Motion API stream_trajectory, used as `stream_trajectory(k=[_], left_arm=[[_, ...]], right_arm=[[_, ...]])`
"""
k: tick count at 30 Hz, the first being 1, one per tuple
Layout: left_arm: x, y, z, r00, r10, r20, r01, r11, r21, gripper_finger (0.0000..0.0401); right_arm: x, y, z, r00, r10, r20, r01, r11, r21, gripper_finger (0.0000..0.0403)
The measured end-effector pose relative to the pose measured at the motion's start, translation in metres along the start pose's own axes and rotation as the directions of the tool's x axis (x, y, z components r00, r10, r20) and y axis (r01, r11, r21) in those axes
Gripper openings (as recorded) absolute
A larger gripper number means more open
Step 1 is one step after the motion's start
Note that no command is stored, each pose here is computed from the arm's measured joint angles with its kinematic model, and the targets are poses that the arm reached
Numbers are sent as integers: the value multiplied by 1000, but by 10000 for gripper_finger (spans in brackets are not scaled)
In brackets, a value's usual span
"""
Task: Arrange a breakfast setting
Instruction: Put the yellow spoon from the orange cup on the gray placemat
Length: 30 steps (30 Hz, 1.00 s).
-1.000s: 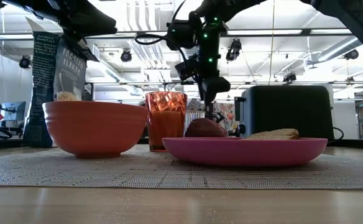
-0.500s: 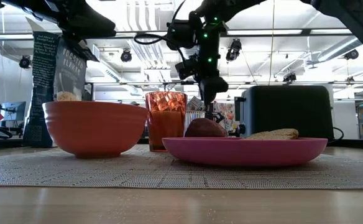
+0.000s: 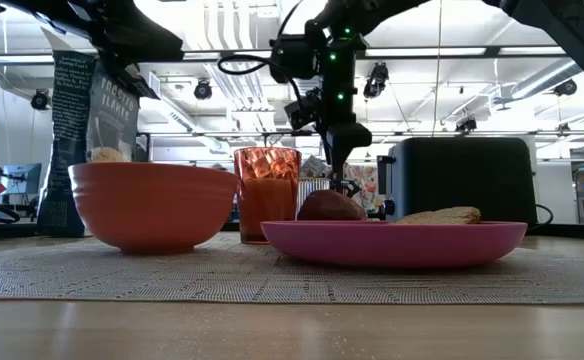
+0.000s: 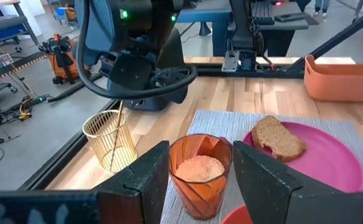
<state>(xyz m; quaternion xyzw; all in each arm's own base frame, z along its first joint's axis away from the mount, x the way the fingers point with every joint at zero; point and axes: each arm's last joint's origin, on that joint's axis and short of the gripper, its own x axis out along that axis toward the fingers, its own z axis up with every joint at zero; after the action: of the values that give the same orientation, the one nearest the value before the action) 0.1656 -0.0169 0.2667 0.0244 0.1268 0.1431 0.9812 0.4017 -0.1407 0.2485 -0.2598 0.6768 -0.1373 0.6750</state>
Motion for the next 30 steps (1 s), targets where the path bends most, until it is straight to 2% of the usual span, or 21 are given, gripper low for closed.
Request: stream_trajectory(k=[8, 15, 23, 30], left_arm=[[-9, 5, 1, 1000, 1, 6, -1, 1000, -2, 160], [-16, 9, -1, 1000, 22, -6, -22, 1000, 4, 160], [-21, 12, -1, 999, 44, 0, -44, 999, 5, 160], [-21, 12, -1, 999, 46, -2, -46, 999, 6, 160]], right_arm=[[10, 1, 2, 1000, 16, -17, -16, 1000, -11, 160], [25, 7, 7, 999, 23, -47, -28, 995, -100, 160], [29, 5, 9, 995, -58, -80, 44, 986, -163, 159], [29, 4, 9, 995, -61, -80, 46, 984, -173, 124]])
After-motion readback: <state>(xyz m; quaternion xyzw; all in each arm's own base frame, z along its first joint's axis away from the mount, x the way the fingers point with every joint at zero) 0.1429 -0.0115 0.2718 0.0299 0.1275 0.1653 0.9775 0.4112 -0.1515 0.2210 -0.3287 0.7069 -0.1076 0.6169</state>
